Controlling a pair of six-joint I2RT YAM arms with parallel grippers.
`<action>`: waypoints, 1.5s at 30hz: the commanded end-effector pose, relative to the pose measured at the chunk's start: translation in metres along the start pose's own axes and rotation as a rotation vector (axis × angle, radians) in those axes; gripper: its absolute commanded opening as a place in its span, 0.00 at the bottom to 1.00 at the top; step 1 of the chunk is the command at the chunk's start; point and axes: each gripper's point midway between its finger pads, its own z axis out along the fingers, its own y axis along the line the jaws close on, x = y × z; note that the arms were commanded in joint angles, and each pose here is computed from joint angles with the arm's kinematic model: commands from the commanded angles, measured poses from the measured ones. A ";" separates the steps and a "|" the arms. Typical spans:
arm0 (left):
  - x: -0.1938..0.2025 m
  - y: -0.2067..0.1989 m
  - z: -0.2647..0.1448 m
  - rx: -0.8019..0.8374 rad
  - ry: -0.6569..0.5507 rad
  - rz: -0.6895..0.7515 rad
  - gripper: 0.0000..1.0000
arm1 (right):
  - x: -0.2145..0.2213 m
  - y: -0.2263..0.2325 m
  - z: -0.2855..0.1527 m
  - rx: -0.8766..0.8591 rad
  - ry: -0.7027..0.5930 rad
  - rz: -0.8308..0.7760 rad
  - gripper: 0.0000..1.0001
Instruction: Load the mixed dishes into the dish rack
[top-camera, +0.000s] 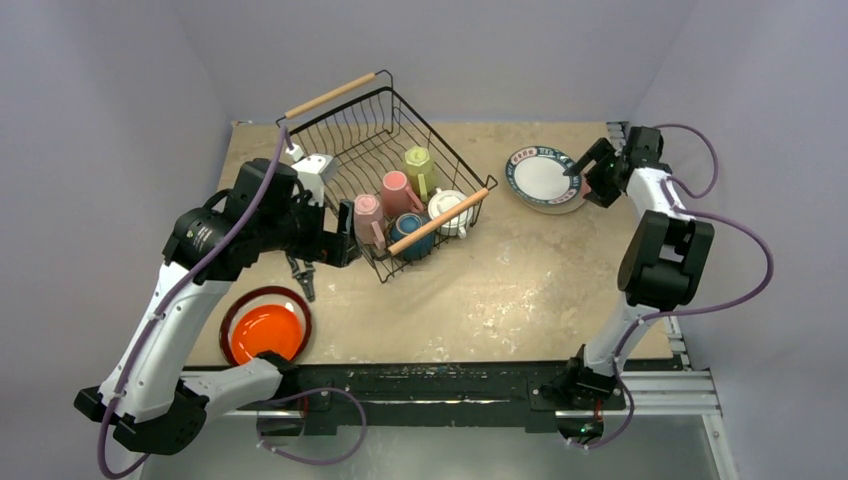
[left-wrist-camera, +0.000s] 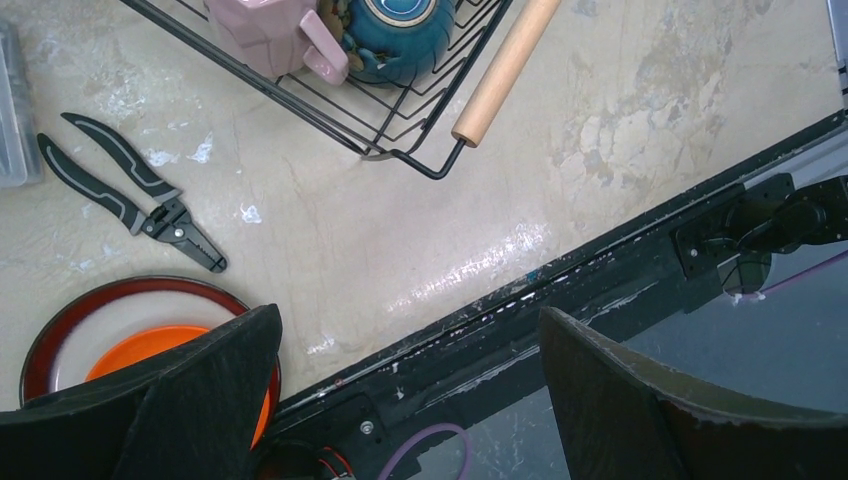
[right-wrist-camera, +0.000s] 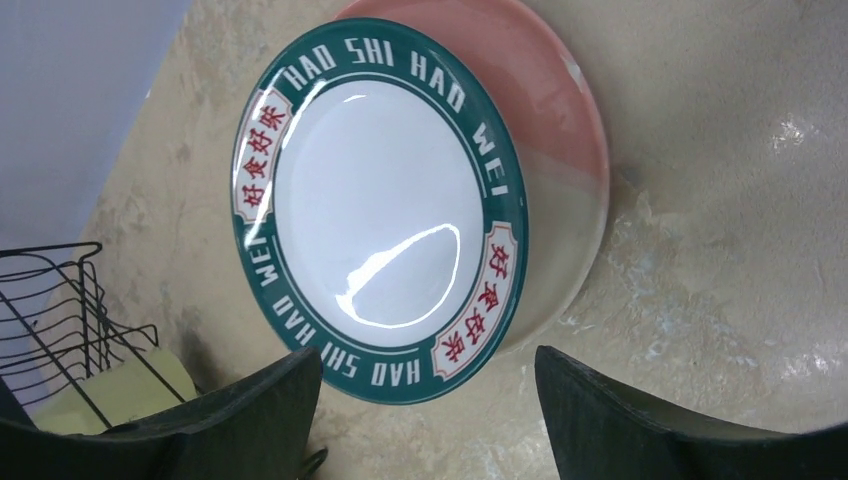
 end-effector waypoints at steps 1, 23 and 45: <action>-0.009 -0.009 -0.005 0.034 -0.039 -0.026 1.00 | -0.020 0.010 0.004 -0.095 -0.018 -0.022 0.77; -0.034 -0.005 -0.010 -0.033 -0.012 -0.026 1.00 | -0.002 -0.018 0.072 -0.187 0.047 0.032 0.59; -0.061 0.019 -0.063 -0.145 -0.348 -0.040 0.99 | 0.015 -0.012 0.092 -0.331 0.125 0.144 0.04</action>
